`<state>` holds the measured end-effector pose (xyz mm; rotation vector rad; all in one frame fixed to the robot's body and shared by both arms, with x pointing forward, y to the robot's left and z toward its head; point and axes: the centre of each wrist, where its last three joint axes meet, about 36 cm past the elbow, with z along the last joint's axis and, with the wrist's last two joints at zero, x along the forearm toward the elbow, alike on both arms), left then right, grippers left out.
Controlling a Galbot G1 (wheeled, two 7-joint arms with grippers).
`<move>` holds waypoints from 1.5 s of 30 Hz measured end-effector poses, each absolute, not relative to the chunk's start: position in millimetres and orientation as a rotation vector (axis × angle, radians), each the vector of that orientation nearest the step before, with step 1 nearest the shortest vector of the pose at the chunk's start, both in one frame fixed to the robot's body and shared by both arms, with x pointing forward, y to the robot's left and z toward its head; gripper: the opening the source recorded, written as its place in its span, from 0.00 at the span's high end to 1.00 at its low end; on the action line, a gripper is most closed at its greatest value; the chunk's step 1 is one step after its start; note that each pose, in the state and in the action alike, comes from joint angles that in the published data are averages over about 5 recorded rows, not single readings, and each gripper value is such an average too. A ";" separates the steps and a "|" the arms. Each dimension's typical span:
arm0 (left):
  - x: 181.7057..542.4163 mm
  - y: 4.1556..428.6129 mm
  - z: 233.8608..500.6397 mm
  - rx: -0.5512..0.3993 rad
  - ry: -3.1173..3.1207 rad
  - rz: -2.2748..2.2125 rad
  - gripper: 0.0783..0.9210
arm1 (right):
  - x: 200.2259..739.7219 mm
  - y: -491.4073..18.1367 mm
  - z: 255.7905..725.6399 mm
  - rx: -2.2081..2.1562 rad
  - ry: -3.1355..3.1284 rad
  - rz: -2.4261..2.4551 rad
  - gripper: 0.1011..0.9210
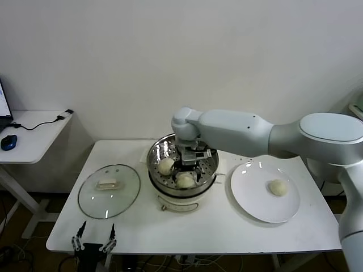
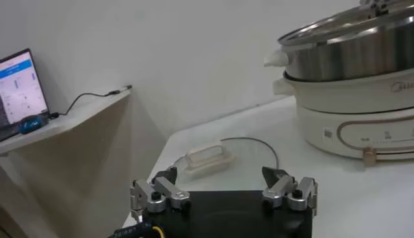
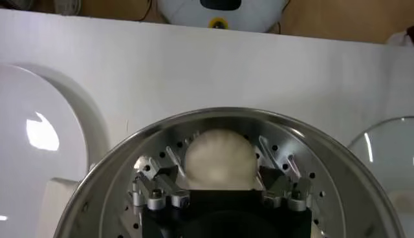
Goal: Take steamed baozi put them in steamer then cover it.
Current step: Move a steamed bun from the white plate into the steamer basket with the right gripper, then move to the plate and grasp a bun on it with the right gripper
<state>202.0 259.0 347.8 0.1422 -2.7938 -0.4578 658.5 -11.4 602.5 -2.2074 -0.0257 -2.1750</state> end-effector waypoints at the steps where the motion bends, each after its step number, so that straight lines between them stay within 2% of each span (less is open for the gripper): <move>1: 202.1 258.8 347.9 0.142 -2.794 -0.458 0.12 | 659.7 -12.8 605.8 -2.202 -0.021 -2.177 0.12; 11: 202.8 257.0 348.7 0.135 -2.802 -0.457 0.12 | 683.3 -61.3 654.8 -2.159 0.251 -2.253 0.12; 22: 201.3 258.1 357.0 0.120 -2.831 -0.455 0.12 | 700.2 -208.1 667.6 -2.216 1.185 -2.370 0.12; 33: 200.6 255.8 364.0 0.099 -2.844 -0.436 0.12 | 675.0 -359.3 611.6 -2.184 2.133 -2.295 0.12; 45: 198.7 251.8 368.3 0.106 -2.838 -0.382 0.12 | 653.8 -455.1 525.9 -2.193 2.524 -2.319 0.12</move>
